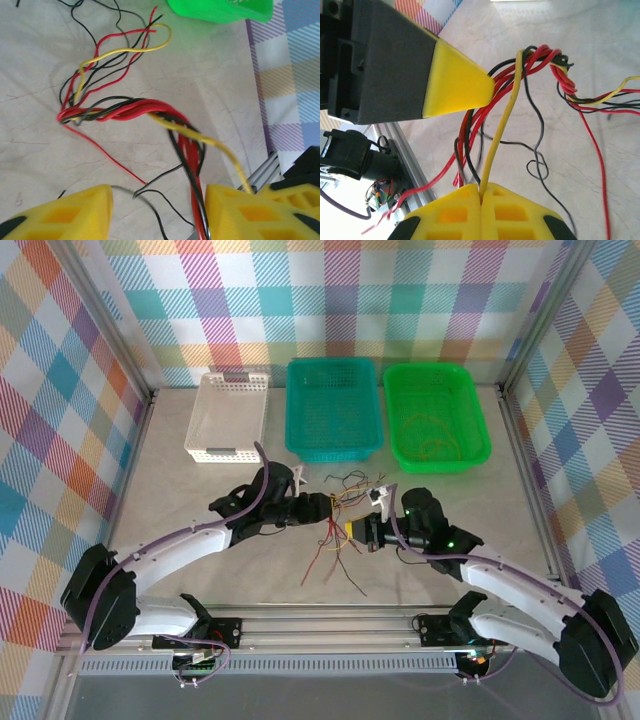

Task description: Untangle the cables

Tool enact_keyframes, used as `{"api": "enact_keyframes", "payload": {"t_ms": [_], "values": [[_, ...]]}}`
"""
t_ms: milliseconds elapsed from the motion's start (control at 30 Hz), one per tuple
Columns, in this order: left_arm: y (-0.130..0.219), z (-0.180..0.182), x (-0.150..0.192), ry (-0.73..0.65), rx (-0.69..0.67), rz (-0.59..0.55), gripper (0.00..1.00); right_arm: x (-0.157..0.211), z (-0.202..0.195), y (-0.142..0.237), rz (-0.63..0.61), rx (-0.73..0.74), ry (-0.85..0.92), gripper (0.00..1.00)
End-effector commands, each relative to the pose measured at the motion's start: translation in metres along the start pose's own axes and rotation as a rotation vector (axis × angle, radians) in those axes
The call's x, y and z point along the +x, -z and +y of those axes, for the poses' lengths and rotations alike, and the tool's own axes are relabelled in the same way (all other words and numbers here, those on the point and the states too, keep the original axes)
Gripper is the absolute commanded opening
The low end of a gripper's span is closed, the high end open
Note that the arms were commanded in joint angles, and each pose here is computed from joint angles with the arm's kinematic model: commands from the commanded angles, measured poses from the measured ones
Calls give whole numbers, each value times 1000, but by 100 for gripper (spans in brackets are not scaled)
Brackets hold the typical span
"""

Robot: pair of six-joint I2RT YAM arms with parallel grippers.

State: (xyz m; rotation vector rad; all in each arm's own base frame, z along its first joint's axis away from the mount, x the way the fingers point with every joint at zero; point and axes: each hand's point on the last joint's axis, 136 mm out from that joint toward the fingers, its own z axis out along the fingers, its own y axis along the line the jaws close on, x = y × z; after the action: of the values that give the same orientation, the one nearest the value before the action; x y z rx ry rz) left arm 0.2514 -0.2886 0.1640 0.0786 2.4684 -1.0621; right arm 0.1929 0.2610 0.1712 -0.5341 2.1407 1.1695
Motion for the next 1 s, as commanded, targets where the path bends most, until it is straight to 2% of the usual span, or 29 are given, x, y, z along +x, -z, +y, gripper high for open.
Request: {"api": "enact_keyframes", "payload": {"t_ms": [0, 200, 400, 600, 967], "values": [[9, 7, 1, -16, -27, -6, 59, -18, 8, 14, -47, -1, 39, 0], [8, 8, 11, -6, 15, 6, 60, -28, 20, 26, -73, -30, 49, 0], [8, -9, 13, 8, 149, -9, 62, -34, 34, 29, -71, -87, 43, 0], [8, -24, 19, -7, 248, 3, 60, -39, 35, 29, -83, -92, 30, 0], [5, -35, 26, -35, 299, 16, 58, -45, 39, 21, -69, -113, 8, 0]]}}
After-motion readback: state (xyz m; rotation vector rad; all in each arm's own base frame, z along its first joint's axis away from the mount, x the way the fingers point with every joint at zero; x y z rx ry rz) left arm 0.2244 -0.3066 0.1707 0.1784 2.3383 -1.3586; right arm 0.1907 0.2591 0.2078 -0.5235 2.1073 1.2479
